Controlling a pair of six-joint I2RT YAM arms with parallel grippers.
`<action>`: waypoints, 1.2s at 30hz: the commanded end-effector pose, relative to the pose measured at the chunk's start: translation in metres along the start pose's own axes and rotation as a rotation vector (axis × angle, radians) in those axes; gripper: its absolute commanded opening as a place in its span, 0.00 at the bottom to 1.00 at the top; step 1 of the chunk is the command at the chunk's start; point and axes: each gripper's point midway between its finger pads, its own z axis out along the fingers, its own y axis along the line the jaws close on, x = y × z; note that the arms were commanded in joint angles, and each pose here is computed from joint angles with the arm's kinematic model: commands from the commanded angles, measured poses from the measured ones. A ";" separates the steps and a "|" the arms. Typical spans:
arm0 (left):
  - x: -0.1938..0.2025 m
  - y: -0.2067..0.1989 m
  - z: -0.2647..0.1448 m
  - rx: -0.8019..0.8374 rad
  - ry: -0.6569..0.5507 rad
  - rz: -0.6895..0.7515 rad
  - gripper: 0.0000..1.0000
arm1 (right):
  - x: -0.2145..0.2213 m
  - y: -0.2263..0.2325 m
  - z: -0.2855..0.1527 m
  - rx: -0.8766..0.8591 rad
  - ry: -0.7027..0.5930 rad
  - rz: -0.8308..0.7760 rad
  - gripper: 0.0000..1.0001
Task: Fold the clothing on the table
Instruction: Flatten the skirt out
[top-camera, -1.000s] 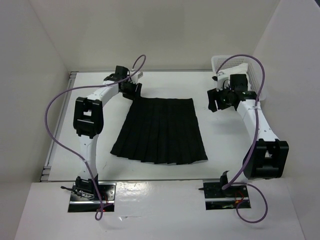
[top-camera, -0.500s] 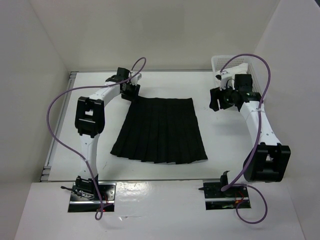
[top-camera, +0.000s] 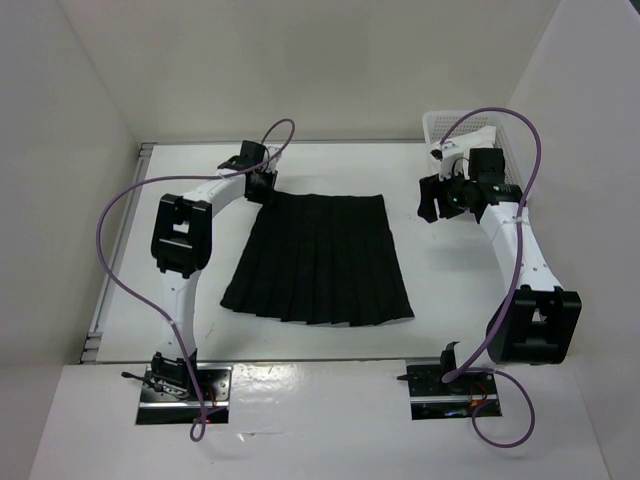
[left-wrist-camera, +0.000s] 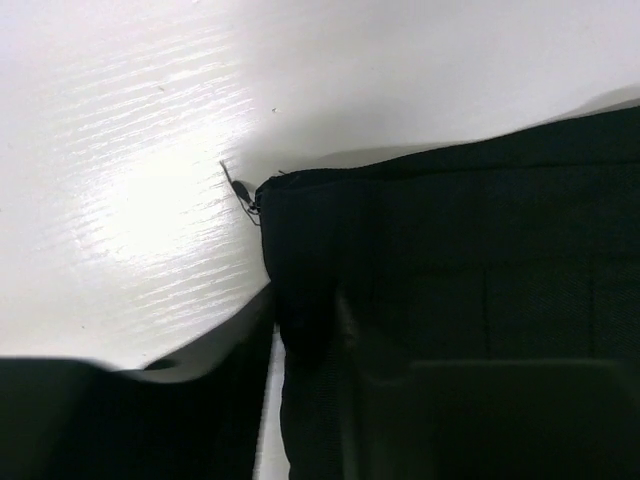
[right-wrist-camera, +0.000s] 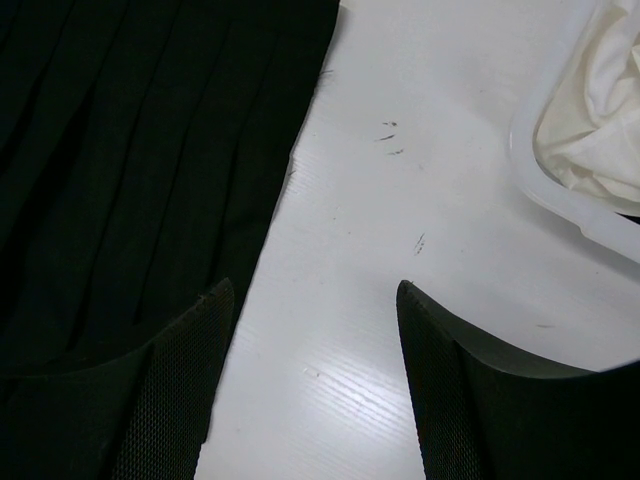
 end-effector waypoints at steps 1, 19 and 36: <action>0.029 0.015 0.004 -0.084 0.081 -0.038 0.31 | -0.008 0.005 -0.012 -0.007 -0.040 -0.007 0.71; 0.058 0.057 -0.024 -0.180 0.188 -0.193 0.21 | -0.010 0.009 -0.009 -0.035 -0.049 0.002 0.71; 0.010 0.059 -0.076 0.035 0.050 -0.097 0.77 | -0.049 0.041 0.051 -0.216 0.019 -0.046 0.69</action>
